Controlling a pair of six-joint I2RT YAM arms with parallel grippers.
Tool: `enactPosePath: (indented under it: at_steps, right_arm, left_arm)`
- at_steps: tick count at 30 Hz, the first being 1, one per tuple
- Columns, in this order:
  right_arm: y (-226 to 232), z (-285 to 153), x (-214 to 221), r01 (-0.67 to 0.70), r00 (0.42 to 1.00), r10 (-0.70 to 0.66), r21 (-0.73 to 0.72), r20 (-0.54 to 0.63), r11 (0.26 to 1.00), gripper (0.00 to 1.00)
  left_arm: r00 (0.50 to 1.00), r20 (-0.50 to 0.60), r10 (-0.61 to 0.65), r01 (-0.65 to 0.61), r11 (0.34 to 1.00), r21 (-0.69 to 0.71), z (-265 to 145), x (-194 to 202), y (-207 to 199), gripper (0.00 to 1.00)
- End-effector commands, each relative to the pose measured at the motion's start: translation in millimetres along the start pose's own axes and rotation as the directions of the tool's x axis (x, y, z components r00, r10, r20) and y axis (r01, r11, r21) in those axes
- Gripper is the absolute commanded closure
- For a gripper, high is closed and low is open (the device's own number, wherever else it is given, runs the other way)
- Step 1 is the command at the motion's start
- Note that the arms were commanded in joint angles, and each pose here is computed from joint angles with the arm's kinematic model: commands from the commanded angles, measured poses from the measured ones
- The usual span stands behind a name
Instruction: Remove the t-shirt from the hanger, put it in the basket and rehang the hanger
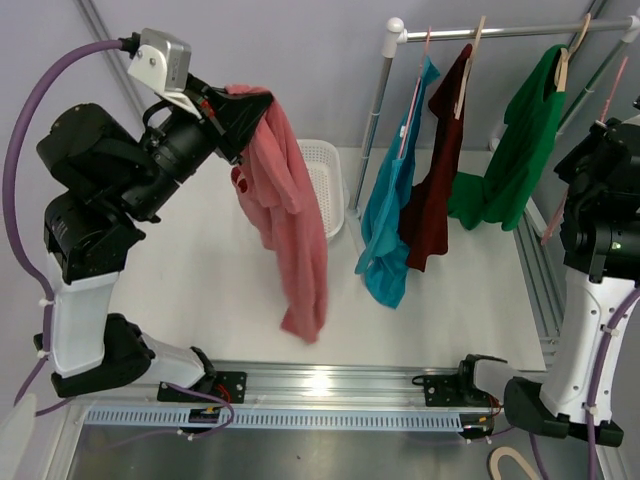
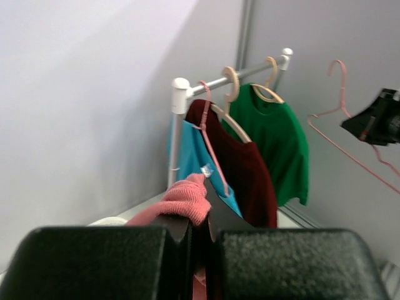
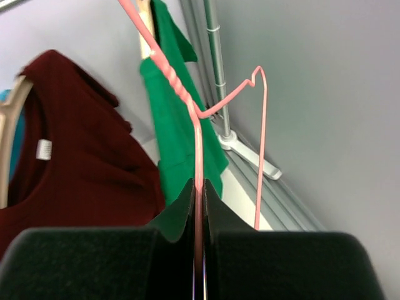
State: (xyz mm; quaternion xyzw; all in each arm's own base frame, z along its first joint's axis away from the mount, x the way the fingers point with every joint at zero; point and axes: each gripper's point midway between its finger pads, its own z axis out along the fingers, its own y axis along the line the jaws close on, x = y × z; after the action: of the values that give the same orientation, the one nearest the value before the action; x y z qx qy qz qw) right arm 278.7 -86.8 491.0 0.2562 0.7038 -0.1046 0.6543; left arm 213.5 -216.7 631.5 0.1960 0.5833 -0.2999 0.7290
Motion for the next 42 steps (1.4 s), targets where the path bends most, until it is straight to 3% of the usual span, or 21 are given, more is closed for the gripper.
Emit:
enactPosePath:
  at_steps: [1, 2, 8, 12, 19, 28, 42]
  right_arm:
    - [-2, 9, -16, -0.002, 0.999, 0.005, -0.057, 0.053, 0.998, 1.0]
    - [11, 10, -15, -0.02, 0.999, 0.025, -0.147, 0.037, 0.989, 1.0]
    - [6, 35, -13, -0.079, 0.997, 0.082, -0.269, 0.001, 0.96, 1.0]
    - [11, 38, -13, -0.002, 0.999, 0.018, -0.338, 0.043, 0.941, 1.0]
    - [33, 28, -20, 0.006, 1.0, 0.009, -0.484, 0.028, 0.875, 1.0]
    - [31, 69, -13, 0.012, 1.0, 0.0, -0.525, 0.023, 0.851, 1.0]
    - [23, 126, -32, 0.001, 0.996, 0.044, -0.51, 0.077, 0.86, 1.0]
  left_arm:
    - [0.982, 0.187, 0.019, -0.014, 0.999, -0.03, -13, -55, 15, 0.99]
    - [0.98, 0.195, 0.023, -0.016, 0.999, -0.037, -11, -58, 17, 0.99]
    - [0.967, 0.246, 0.06, -0.044, 0.997, -0.069, -5, -72, 31, 0.99]
    - [0.958, 0.279, 0.073, -0.058, 0.996, -0.061, -1, -79, 33, 0.99]
    - [0.924, 0.372, 0.084, -0.067, 0.996, -0.058, -7, -106, 31, 0.99]
    - [0.878, 0.443, 0.18, -0.137, 0.982, -0.127, 5, -122, 43, 0.99]
    - [0.858, 0.489, 0.155, -0.12, 0.987, -0.103, 71, -106, 81, 0.99]
